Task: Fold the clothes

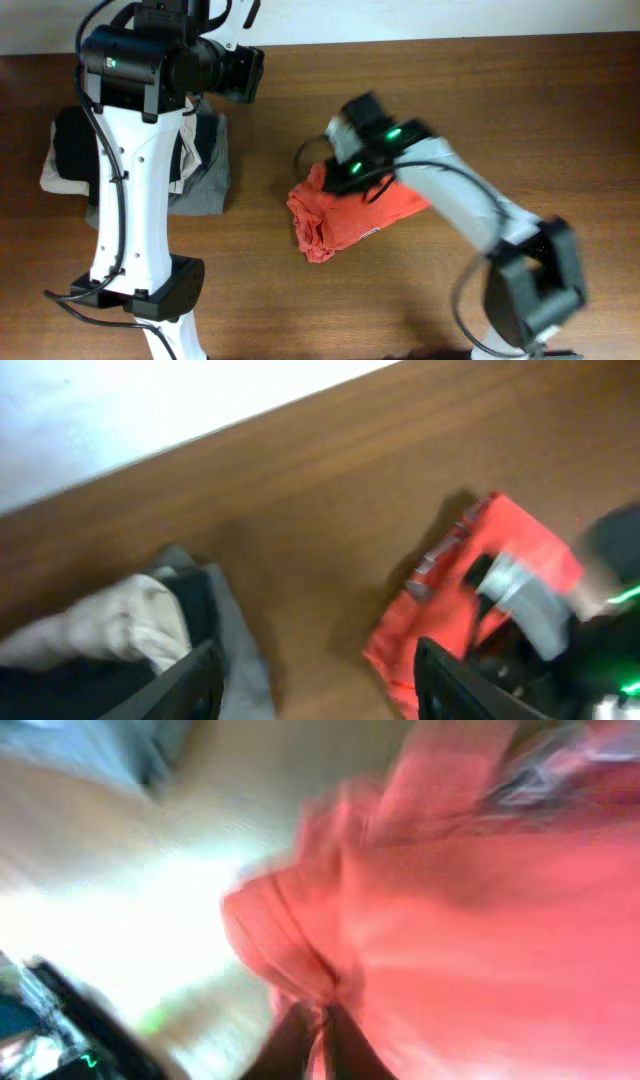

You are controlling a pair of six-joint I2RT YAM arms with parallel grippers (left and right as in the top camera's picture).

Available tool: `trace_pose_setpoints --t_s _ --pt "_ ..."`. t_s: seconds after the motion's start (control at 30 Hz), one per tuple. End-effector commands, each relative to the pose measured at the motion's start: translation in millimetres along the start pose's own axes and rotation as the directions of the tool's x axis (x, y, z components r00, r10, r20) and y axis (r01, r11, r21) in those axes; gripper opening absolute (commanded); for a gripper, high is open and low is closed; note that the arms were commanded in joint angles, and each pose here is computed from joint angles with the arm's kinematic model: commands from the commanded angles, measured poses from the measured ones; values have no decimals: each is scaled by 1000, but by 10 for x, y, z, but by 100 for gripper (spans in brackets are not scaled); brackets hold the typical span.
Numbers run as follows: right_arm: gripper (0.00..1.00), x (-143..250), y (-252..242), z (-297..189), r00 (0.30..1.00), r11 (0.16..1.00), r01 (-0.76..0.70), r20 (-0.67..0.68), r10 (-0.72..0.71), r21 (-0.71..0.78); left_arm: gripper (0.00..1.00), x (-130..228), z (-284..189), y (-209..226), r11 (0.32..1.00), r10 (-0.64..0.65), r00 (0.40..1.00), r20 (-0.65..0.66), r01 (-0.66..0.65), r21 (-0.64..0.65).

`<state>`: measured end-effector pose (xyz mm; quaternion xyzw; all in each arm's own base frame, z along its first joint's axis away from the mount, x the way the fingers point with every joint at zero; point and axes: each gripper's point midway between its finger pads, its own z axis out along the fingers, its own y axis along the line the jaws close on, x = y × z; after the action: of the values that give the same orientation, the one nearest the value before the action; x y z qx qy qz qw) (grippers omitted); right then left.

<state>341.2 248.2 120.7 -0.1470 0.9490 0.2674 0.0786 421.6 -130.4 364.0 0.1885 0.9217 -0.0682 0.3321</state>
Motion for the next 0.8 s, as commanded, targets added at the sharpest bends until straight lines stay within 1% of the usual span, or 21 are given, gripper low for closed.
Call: trace_pose_setpoints --t_s 0.0,0.03,0.07,0.13,0.17,0.23,0.27,0.3,0.33,0.37,0.43,0.53,0.57,0.67,0.73,0.77 --pt "53 -438 -175 -933 972 1000 -15 234 10 19 60 152 41 -267 985 -91 993 -72 101 142" --pt "57 -466 -293 -1030 967 999 -44 253 35 27 60 204 107 -306 982 -100 990 -103 115 150" --pt "63 -480 -438 -1113 961 996 -80 268 68 34 60 269 196 -350 978 -119 983 -141 140 152" --pt "65 -466 -723 -1203 951 988 -151 278 132 45 59 382 414 -445 966 -177 962 -209 210 148" --pt "63 -454 -814 -1215 950 985 -165 276 146 48 55 429 517 -492 959 -205 950 -236 243 143" --pt "52 -417 -951 -1191 953 985 -174 253 168 2 36 577 788 -623 942 -261 917 -302 310 126" --pt "45 -393 -974 -1159 955 983 -182 235 183 -26 24 681 952 -699 932 -291 895 -338 346 113" --pt "36 -362 -992 -1101 957 980 -191 211 198 -54 16 774 1076 -759 923 -313 876 -366 372 100" --pt "28 -338 -1001 -1037 960 978 -198 188 208 -69 12 879 1216 -843 913 -330 857 -395 396 97" --pt "25 -312 -1024 -967 961 975 -211 166 221 -74 8 986 1356 -945 905 -332 843 -422 411 110" --pt "17 -263 -1056 -791 964 970 -232 113 239 -77 5 1174 1595 -1128 884 -341 819 -462 446 138" --pt "10 -197 -1085 -495 963 962 -263 33 266 -80 4 1449 1871 -1312 853 -372 778 -507 502 145" --pt "6 -177 -1101 -377 959 956 -282 6 284 -79 3 1558 1951 -1351 844 -383 762 -522 518 138" --pt "4 -154 -1184 -94 949 946 -316 -42 313 -74 4 1835 2124 -1466 828 -376 740 -557 539 157" --pt "4 -128 -1295 80 936 936 -348 -66 345 -56 3 2050 2188 -1464 816 -399 702 -590 565 120" --pt "4 -106 -1408 160 929 930 -366 -70 364 -18 3 2186 2210 -1447 815 -405 682 -610 571 98"
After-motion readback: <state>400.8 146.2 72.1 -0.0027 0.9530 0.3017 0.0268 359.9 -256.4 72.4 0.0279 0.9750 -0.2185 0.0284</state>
